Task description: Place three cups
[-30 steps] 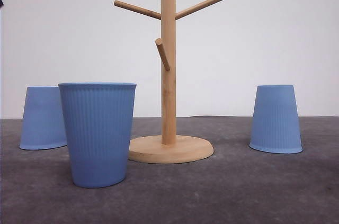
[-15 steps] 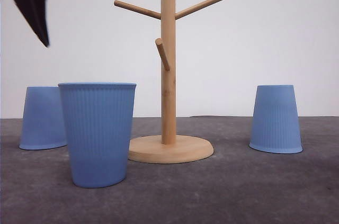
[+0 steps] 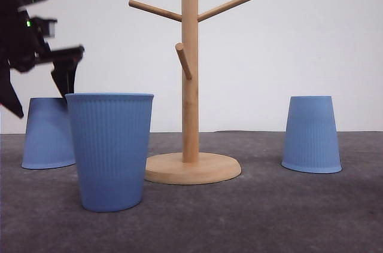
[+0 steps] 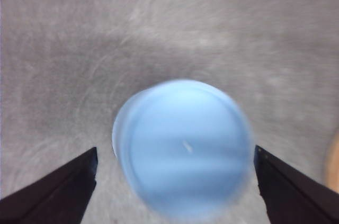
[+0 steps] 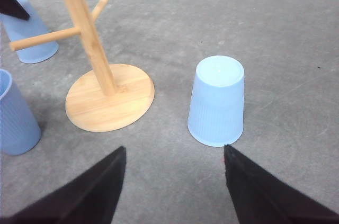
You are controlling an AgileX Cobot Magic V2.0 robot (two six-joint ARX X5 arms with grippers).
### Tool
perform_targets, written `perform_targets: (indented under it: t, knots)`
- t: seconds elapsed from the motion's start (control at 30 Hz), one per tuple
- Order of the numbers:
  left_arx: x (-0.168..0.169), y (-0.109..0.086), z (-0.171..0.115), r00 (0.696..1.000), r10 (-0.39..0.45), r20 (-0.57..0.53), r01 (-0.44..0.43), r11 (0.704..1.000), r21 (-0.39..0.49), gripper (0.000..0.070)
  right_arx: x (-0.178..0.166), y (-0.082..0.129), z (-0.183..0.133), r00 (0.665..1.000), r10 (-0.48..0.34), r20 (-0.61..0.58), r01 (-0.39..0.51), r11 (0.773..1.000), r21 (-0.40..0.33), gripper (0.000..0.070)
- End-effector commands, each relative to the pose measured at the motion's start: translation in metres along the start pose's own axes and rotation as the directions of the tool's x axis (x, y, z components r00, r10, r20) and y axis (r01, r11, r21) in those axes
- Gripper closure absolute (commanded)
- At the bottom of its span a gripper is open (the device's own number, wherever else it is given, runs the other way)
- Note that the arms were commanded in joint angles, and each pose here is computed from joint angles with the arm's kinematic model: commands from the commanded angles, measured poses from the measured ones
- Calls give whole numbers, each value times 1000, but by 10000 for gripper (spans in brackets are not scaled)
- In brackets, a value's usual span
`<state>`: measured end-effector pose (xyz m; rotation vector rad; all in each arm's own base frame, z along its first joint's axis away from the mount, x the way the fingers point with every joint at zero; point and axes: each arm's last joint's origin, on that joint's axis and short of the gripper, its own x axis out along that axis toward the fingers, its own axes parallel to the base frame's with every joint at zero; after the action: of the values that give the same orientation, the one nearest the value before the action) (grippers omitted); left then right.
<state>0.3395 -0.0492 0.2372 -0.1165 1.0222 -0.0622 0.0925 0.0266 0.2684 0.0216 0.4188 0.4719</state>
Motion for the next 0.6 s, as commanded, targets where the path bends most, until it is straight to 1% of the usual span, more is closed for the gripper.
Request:
perform_targets:
  t: [0.0,0.13,0.3,0.5,0.57]
  knots:
    - [5,-2,6,1000,-11,21,11,1000,20,132,-2,1,6,1000,-1,27,1,1000,-12,328]
    - [10,-2,8,999,-14,32,13,1000,20,153,-2,1,6,1000,-1,26,1,1000,-12,328]
    - [10,-2,7,999,-13,30,13,1000,21,267,-2,1,6,1000,-1,27,1,1000,-12,328]
    - [9,-3,7,999,-25,20,25,999,24,273,-2,1,6,1000,-1,26,2,1000,-12,328]
    - [7,-3,6,999,-39,16,38,999,24,293,-2,1,6,1000,-1,26,2,1000,-12,328]
